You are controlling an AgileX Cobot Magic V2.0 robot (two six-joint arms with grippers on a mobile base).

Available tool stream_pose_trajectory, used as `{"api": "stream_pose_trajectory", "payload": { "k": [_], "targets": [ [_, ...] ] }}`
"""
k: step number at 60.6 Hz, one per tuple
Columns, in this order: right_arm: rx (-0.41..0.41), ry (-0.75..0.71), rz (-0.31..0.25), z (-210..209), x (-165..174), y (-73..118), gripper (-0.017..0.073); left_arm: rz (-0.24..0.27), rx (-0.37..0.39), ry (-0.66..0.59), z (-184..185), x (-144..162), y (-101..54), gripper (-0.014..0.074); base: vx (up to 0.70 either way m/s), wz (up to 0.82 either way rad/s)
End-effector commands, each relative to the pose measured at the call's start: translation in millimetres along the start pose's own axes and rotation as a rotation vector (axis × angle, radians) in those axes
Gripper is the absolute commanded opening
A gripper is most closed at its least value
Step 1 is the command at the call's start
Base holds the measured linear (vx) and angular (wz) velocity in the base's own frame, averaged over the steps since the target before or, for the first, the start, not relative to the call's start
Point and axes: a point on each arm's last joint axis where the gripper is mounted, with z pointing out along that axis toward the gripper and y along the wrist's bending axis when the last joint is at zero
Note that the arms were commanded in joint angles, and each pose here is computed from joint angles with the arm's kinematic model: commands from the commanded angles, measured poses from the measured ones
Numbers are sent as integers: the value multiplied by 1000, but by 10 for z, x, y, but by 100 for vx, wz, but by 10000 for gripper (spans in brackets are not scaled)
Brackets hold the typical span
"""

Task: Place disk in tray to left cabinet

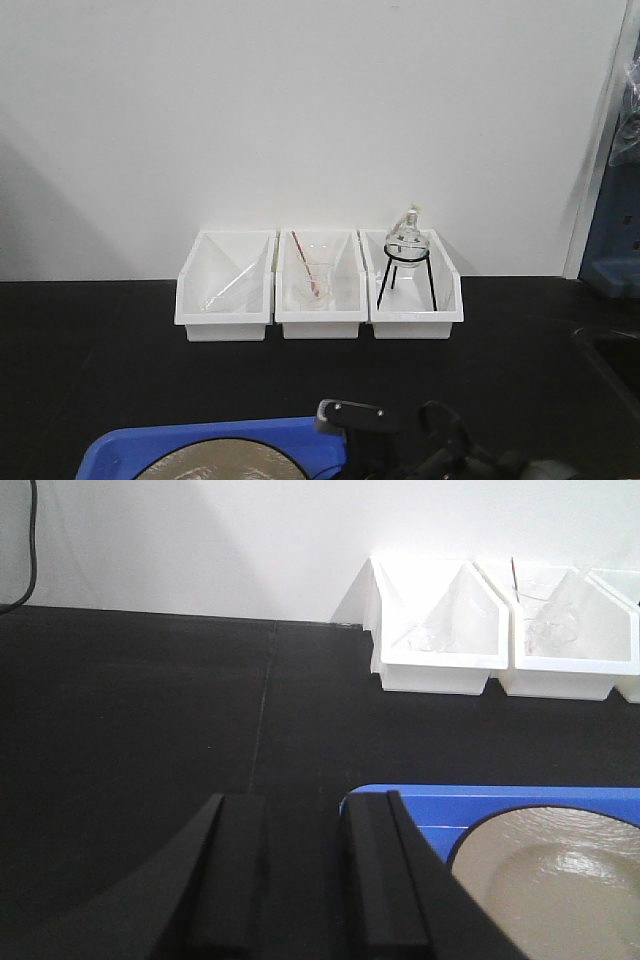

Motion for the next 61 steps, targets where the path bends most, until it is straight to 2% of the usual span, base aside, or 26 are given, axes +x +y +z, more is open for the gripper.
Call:
{"api": "stream_pose_trajectory", "payload": {
  "k": [1,7,14,17,19,22,29,34,44,52,61],
  "targets": [
    [-48,-158,18,-345,-369,-35,589,-8,1,-105,-16,-181,-4,334,0,0],
    [-29,-211,44,-572,-538,-181,584,-8,1,-106,-16,-181,-4,334,0,0],
    [-8,-231,5,-800,-613,-242,584,-8,1,-105,-16,-181,-4,334,0,0],
    [2,-231,-45,-889,-621,-246,584,-8,2,-95,-13,-172,-5,334,0,0],
    [18,-220,-113,-954,-615,-248,584,-8,2,-81,-6,-160,-5,334,0,0],
    [51,-168,-176,-1010,-593,-256,584,-8,4,-45,18,-131,-6,334,0,0],
    [161,59,-253,-1068,-589,-280,584,-9,8,78,119,-56,-9,335,0,0],
    [202,100,-322,-1085,-699,-254,584,-11,12,168,215,-74,-14,335,0,0],
    [179,89,-299,-1000,-855,-165,584,-19,24,350,459,-226,-30,335,0,0],
    [169,175,-254,-712,-781,-195,584,-26,31,514,758,-286,-38,335,0,0],
    [125,217,-233,-407,-711,-212,584,-44,77,604,1103,-264,-76,335,0,0]
  ]
}}
